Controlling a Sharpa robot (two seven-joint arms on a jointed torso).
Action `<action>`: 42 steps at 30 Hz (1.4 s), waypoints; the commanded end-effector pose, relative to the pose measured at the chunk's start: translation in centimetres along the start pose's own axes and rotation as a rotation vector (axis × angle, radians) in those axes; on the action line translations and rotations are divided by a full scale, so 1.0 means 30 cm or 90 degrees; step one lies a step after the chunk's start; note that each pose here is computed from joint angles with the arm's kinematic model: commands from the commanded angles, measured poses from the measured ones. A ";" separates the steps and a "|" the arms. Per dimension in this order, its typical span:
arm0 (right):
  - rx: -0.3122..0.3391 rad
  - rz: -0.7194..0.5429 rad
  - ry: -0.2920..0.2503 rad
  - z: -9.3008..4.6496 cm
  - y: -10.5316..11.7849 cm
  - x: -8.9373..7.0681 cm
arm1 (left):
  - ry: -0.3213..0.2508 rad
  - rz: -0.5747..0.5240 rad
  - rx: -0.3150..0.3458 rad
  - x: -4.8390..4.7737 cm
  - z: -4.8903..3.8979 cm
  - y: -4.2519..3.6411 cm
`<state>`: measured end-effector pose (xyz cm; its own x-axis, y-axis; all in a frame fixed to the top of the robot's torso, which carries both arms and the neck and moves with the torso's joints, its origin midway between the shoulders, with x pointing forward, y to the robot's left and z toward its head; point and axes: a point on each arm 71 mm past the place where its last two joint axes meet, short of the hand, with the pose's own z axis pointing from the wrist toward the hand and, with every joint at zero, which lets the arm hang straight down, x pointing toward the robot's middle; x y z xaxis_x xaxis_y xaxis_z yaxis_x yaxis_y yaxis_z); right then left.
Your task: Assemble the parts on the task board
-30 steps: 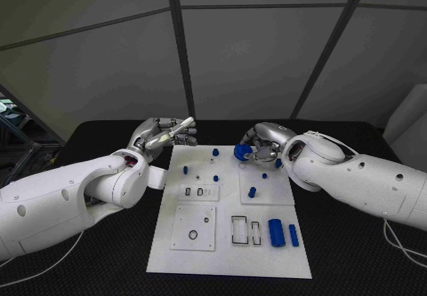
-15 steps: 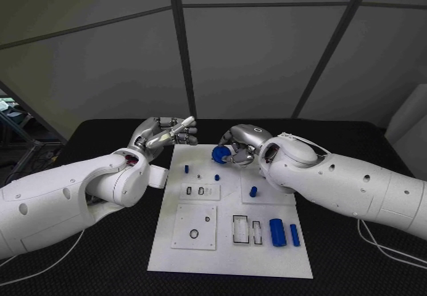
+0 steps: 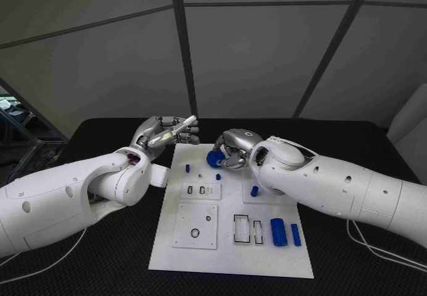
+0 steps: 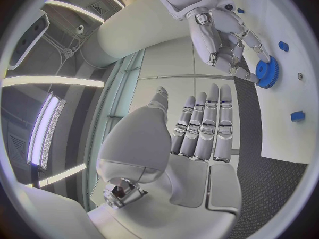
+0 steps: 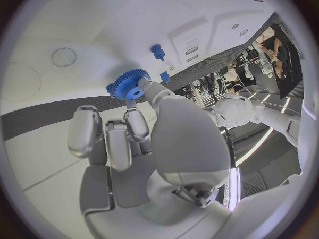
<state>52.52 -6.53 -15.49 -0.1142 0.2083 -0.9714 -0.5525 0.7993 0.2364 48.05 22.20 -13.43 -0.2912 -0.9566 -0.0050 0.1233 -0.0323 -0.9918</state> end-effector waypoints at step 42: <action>0.015 -0.006 0.044 0.015 -0.017 0.026 | 0.006 -0.001 0.003 0.003 0.004 -0.003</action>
<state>53.02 -6.26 -16.22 -0.1579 0.1561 -0.9750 -0.5438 0.8105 0.2178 48.12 22.18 -13.45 -0.2903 -0.9569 -0.0051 0.1230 -0.0320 -0.9919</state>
